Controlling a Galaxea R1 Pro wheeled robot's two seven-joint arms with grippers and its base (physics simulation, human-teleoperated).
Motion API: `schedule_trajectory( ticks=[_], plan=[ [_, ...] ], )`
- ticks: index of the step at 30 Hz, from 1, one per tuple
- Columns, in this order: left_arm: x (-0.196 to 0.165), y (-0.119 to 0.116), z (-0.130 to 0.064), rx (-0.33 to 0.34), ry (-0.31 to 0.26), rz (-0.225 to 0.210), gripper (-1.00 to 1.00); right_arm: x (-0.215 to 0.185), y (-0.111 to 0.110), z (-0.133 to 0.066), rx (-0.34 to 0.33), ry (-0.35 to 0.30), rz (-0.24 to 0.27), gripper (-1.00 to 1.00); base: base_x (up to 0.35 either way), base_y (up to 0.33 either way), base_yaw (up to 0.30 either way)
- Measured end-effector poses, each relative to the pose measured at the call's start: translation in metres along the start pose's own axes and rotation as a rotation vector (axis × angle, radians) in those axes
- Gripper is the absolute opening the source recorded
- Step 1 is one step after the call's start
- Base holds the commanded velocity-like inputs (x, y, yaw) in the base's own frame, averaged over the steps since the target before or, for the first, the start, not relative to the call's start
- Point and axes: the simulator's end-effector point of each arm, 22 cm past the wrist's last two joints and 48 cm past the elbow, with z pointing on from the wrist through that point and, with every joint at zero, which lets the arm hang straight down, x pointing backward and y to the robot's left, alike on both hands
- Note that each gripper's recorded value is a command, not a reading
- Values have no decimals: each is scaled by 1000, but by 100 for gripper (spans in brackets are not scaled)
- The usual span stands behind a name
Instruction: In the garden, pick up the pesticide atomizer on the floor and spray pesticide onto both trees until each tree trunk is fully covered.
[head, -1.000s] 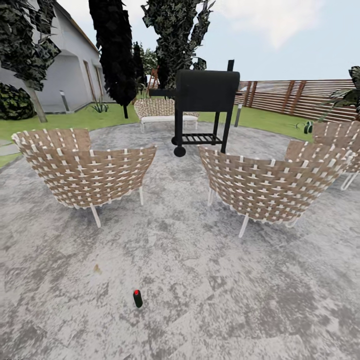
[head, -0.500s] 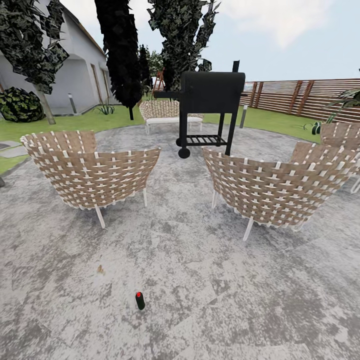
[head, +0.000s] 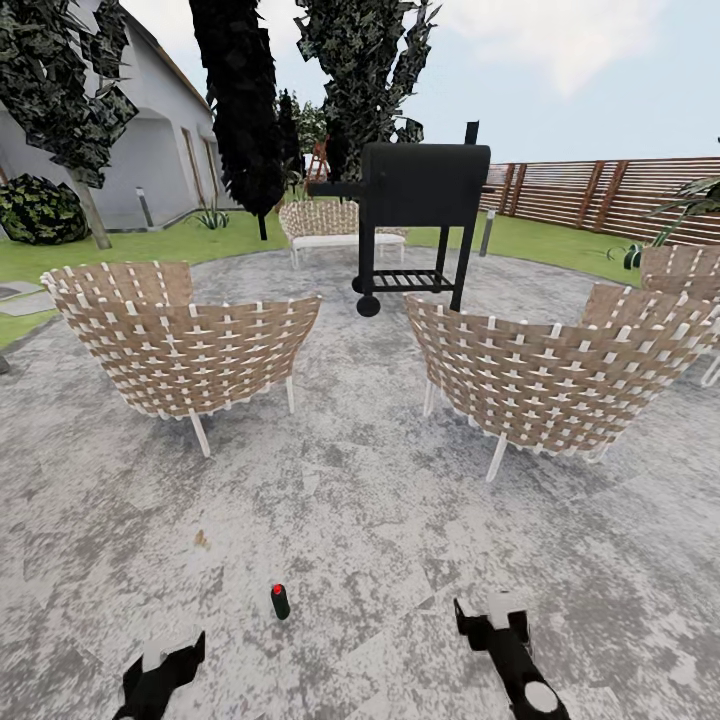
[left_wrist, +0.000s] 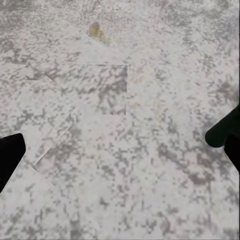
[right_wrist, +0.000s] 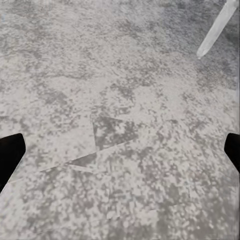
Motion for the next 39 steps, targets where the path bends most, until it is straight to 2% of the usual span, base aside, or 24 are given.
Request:
schedule_trajectory(
  ticks=[4, 11, 16, 30, 39],
  plan=[
    [-51, -26, 18, 44, -66, 51, 100, -71, -9, 35, 12, -53, -12, 100, 0, 0, 0],
    [-66, -40, 23, 71, -81, 96, 100, -127, -1, 46, 5, -134, 1, 100, 0, 0, 0],
    [-64, -41, 22, 73, -78, 99, 100, -136, -2, 46, 7, -150, 1, 100, 96, 0, 0],
    [-65, -42, 22, 75, -79, 100, 100, -136, -4, 46, 10, -152, -2, 100, 279, -102, 0],
    [-65, -42, 22, 71, -80, 97, 100, -135, -3, 46, 9, -150, -1, 100, 65, -33, 0]
  ],
)
